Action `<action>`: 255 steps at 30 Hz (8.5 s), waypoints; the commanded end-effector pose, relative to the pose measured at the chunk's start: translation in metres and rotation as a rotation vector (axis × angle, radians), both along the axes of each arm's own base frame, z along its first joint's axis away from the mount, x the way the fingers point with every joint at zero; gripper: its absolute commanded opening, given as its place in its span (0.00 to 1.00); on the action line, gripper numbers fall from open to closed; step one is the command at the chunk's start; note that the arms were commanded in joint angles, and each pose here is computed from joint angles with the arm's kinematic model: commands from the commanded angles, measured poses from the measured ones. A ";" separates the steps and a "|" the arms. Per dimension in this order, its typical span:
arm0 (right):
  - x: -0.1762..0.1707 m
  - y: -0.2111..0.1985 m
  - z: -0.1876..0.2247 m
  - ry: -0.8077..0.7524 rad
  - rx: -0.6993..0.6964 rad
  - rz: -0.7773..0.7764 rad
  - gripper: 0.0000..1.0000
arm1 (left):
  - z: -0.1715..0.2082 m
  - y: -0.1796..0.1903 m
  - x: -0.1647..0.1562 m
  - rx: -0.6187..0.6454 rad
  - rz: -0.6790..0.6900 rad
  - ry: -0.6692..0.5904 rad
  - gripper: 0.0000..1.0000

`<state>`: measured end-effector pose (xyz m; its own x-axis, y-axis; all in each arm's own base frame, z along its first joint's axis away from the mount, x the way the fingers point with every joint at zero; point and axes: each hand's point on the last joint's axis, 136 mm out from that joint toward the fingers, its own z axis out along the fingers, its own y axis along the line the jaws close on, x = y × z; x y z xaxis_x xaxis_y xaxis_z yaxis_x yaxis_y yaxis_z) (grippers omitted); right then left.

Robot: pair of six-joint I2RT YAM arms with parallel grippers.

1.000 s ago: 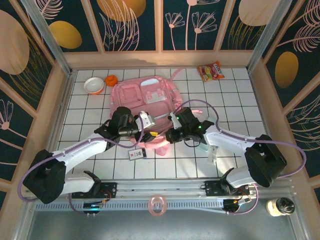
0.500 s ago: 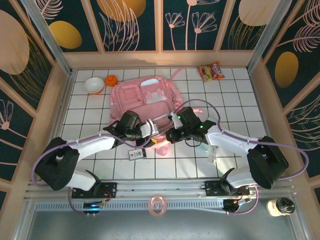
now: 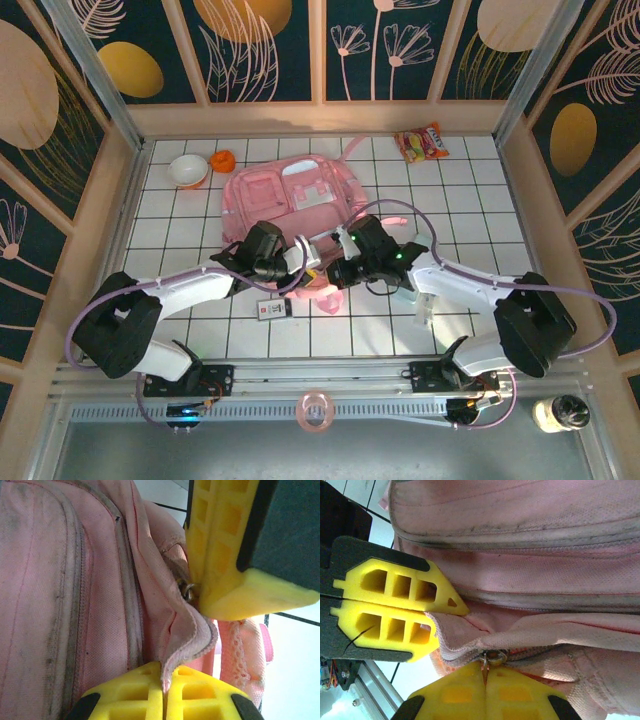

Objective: Pack the student bag

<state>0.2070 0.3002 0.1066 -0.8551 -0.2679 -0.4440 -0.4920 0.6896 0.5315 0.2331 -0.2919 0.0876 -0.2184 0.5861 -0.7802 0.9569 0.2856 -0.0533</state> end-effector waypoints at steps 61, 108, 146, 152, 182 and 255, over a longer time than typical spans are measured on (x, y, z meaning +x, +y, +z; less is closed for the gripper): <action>0.058 -0.088 -0.005 -0.086 -0.197 -0.213 0.00 | 0.065 -0.005 0.006 -0.195 0.149 -0.058 0.00; 0.040 -0.039 0.011 -0.055 0.016 0.010 0.00 | 0.059 0.008 0.011 -0.128 0.213 -0.064 0.06; 0.010 -0.024 -0.026 -0.174 -0.001 0.149 0.00 | 0.167 0.014 0.092 -0.121 0.366 -0.385 0.00; 0.016 -0.018 -0.006 -0.264 0.061 0.131 0.01 | 0.201 0.010 0.089 -0.194 0.357 -0.393 0.00; 0.071 -0.109 -0.001 -0.339 -0.219 -0.260 0.00 | 0.193 0.083 0.096 -0.008 0.499 -0.435 0.00; 0.041 -0.021 0.050 -0.316 0.084 0.144 0.00 | 0.078 0.012 -0.048 -0.049 -0.123 -0.266 0.00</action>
